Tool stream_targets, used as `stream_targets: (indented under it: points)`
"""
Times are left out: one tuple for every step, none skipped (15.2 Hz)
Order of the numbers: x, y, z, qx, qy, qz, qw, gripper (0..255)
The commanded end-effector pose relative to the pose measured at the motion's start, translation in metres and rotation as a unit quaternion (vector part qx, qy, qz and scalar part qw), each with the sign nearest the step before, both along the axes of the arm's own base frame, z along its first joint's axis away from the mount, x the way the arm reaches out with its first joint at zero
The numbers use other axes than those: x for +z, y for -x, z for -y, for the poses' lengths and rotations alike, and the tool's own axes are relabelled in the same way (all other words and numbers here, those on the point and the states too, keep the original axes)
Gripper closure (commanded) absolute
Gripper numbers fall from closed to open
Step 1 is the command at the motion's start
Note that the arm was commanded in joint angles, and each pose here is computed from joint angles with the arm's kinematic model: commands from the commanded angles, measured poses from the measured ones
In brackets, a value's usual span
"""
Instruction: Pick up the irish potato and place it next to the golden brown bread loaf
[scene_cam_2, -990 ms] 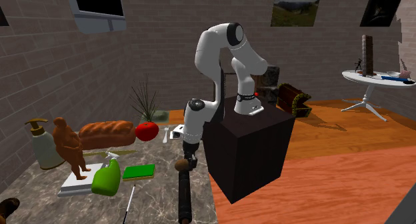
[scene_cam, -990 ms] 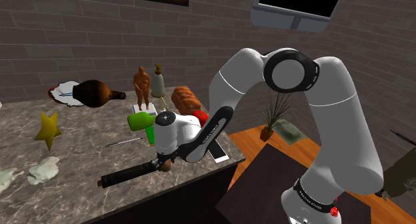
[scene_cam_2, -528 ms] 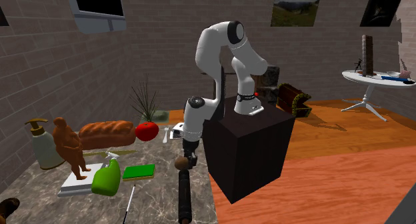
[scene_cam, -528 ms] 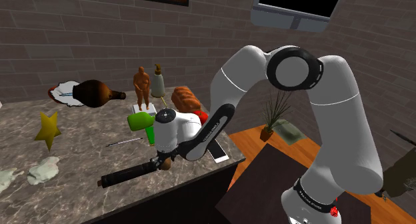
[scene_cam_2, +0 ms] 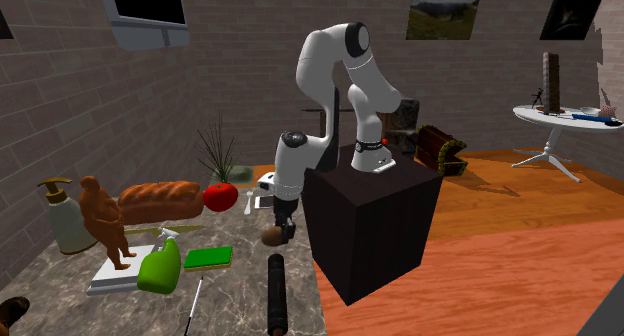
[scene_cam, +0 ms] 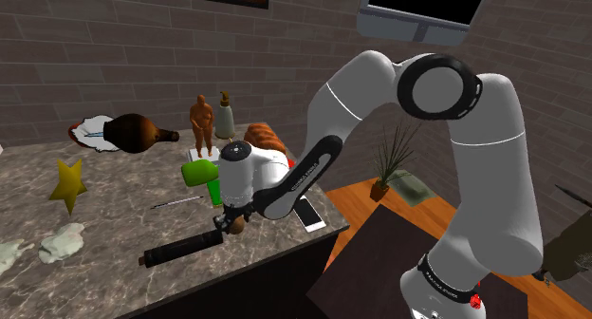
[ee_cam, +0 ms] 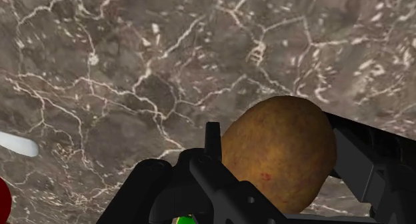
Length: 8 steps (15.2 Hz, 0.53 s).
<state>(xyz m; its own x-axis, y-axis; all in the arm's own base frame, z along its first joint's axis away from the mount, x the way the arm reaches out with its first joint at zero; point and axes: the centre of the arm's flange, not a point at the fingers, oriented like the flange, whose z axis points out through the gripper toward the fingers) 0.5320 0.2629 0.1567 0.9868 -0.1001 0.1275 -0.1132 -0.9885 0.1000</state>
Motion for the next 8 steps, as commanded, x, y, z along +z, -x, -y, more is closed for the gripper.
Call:
stream_targets:
  points:
    - [0.011,0.0,-0.001,0.0,0.0,0.0,1.0,255]
    - [0.016,0.0,-0.001,0.0,0.0,0.0,1.0,255]
    - [0.021,0.0,-0.001,0.0,0.0,0.0,1.0,255]
    - [0.026,0.0,-0.001,0.0,0.0,0.0,1.0,255]
    - [0.032,0.0,-0.001,0.0,0.0,0.0,1.0,255]
    - [0.037,0.0,-0.001,0.0,0.0,0.0,1.0,255]
    - [0.042,0.0,-0.001,0.0,0.0,0.0,1.0,255]
    - [0.048,0.0,-0.001,0.0,0.0,0.0,1.0,255]
